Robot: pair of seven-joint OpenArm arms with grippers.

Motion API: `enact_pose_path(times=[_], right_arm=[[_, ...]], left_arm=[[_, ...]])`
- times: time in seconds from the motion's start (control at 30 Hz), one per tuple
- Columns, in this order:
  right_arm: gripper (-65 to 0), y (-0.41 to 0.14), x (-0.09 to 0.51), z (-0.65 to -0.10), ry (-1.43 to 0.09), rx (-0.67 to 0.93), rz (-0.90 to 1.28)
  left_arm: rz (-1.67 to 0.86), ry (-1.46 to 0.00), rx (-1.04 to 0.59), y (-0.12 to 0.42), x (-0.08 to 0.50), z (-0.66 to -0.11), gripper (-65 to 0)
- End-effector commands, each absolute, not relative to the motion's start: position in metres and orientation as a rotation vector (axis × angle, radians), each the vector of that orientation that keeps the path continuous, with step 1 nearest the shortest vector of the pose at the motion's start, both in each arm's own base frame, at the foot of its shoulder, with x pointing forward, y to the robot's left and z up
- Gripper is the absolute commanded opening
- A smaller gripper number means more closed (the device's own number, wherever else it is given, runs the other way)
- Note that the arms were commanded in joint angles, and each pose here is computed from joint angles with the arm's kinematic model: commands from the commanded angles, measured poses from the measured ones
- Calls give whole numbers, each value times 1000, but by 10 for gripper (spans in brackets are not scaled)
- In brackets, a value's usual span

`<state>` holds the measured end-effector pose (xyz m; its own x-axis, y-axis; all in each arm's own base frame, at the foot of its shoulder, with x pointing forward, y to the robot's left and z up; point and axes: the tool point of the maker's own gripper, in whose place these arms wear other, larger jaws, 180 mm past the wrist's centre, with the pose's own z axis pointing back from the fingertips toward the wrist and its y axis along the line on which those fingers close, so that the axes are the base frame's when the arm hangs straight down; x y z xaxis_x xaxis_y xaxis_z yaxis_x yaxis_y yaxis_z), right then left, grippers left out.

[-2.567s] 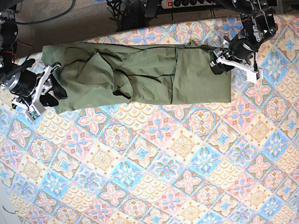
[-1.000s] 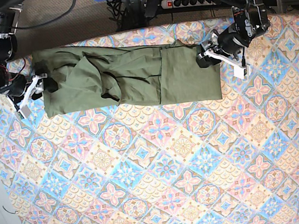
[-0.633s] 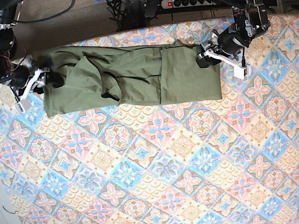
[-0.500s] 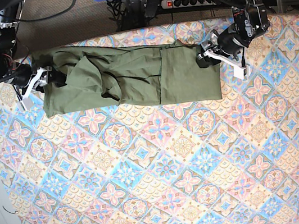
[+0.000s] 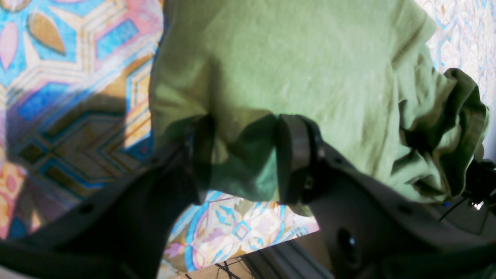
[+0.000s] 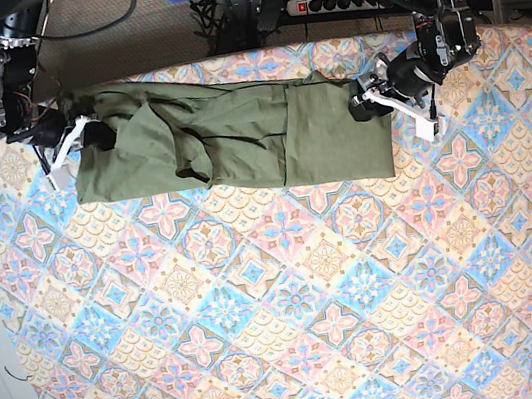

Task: Layout the t-shirt on the table in an organized manner, then fold the t-shirt properly
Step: 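Grasp the strip's other end with the right gripper and lift it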

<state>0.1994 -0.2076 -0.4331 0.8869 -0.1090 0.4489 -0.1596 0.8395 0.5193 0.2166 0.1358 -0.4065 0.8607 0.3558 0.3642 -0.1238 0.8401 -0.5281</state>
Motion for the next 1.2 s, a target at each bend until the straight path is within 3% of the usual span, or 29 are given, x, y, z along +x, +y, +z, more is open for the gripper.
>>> enact_pose_path(times=[0.0,0.17,0.5,0.8,0.97,1.17], right_arm=[[-650,-214,199,-433,-460,550,51],[-650,-218,248,-407,-575,537,84],[-650,-272,286,-400,-557,278,117],[-650,-313,307,-378,-569,126,121],[-650,-304,320,-347,-641,62,210],[-650,-238,310,-323,-691,14,495]], left_arm=[[257,-497,-544,130,222,-398,-402],[267,-518,-588,115,232,-392,-399],[217,-535,-730,49,252,-375,-399],[235,-501,-761,37,249,-382,-399],[234,-518,-760,40,251,-377,-399],[191,-561,-728,51,247,-364,-399]])
